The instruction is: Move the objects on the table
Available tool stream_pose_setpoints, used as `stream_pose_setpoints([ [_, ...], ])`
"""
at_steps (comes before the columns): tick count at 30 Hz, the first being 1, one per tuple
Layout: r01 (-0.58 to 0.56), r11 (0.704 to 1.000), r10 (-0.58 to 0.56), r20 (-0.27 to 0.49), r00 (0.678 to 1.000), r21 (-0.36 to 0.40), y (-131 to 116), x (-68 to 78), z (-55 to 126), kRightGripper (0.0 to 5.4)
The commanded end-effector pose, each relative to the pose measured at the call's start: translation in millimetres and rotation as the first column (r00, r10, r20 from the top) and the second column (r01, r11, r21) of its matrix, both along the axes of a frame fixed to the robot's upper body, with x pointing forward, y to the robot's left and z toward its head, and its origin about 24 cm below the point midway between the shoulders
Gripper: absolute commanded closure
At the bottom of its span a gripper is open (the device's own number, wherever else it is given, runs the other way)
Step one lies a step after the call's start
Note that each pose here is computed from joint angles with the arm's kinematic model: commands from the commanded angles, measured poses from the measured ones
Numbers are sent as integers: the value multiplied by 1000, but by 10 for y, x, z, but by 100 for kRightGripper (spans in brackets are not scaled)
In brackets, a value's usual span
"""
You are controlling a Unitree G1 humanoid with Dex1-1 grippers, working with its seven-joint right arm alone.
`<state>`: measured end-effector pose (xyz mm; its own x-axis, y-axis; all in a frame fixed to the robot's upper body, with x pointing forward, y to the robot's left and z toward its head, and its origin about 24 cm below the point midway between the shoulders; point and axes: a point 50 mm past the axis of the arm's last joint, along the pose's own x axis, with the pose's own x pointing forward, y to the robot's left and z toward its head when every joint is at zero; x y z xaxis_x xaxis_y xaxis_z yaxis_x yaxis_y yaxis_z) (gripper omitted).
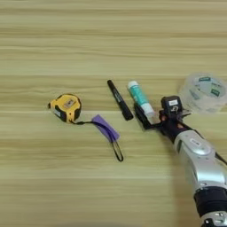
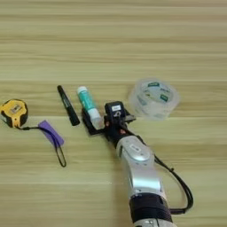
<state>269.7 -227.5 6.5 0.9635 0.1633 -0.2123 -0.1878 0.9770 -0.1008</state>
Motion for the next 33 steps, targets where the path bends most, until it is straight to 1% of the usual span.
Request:
stream_pose_setpoints([
  [1,-7,999,11,100,995,-39,-18,169,231,4],
  [2,-8,999,12,100,995,-37,-14,171,225,4],
  [9,-32,999,34,96,995,-28,50,170,179,90],
  [11,-29,999,32,97,995,-31,47,171,178,114],
  [12,-25,999,28,97,995,-35,39,171,177,117],
  [13,-20,999,24,97,995,-38,32,171,178,139],
  [17,0,999,5,102,995,-42,-6,170,189,182],
  [21,35,998,-30,108,994,-48,-92,154,214,218],
  [22,47,998,-41,109,993,-50,-122,150,221,238],
  [25,79,995,-73,116,991,-53,-218,138,252,269],
  [28,118,991,-110,122,986,-58,-328,127,280,313],
  [33,174,983,-166,118,979,-63,-486,103,291,370],
])
